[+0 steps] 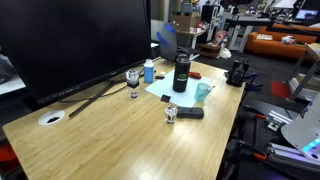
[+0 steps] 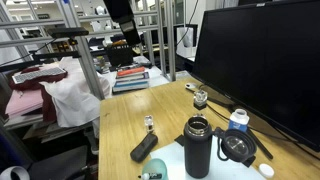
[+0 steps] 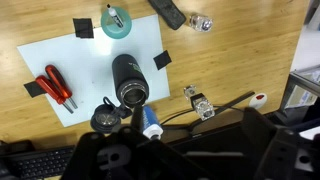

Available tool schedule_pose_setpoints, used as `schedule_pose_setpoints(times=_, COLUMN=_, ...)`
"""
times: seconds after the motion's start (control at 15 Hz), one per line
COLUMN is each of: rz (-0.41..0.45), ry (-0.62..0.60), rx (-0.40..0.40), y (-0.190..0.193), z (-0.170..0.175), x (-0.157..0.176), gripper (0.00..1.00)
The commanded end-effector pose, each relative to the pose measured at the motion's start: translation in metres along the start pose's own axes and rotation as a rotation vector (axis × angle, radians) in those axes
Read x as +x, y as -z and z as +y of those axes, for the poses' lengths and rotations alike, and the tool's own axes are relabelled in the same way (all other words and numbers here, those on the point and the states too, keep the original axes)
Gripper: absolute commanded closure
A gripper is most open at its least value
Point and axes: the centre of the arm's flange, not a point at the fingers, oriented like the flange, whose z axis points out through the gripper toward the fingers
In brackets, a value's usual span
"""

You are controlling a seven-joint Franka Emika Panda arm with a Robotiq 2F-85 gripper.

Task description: Move the black object

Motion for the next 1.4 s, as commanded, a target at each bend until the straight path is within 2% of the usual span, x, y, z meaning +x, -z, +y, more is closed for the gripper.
schedule_pose_setpoints(times=0.0, rz=0.000, ry=0.000, rx=0.000, y=0.000, z=0.000, x=0.000, gripper=0.00)
schedule_pose_setpoints(times=0.6, rz=0.000, ry=0.003, rx=-0.001, y=0.000, z=-0.002, x=0.000, gripper=0.00)
schedule_pose_setpoints(times=0.73, rz=-0.067, ry=0.021, rx=-0.008, y=-0.021, z=-0.008, x=0.001, gripper=0.00)
schedule_pose_setpoints(times=1.13, rz=-0.380, ry=0.286, rx=0.012, y=-0.129, z=-0.060, x=-0.031, gripper=0.00)
schedule_pose_setpoints(times=1.2, rz=-0.412, ry=0.345, rx=0.004, y=-0.138, z=-0.064, x=-0.035, gripper=0.00)
schedule_pose_setpoints(times=1.27, rz=-0.371, ry=0.268, rx=-0.007, y=-0.135, z=-0.064, x=-0.038, gripper=0.00)
schedule_pose_setpoints(times=1.33, rz=-0.387, ry=0.281, rx=-0.010, y=-0.142, z=-0.067, x=-0.039, gripper=0.00)
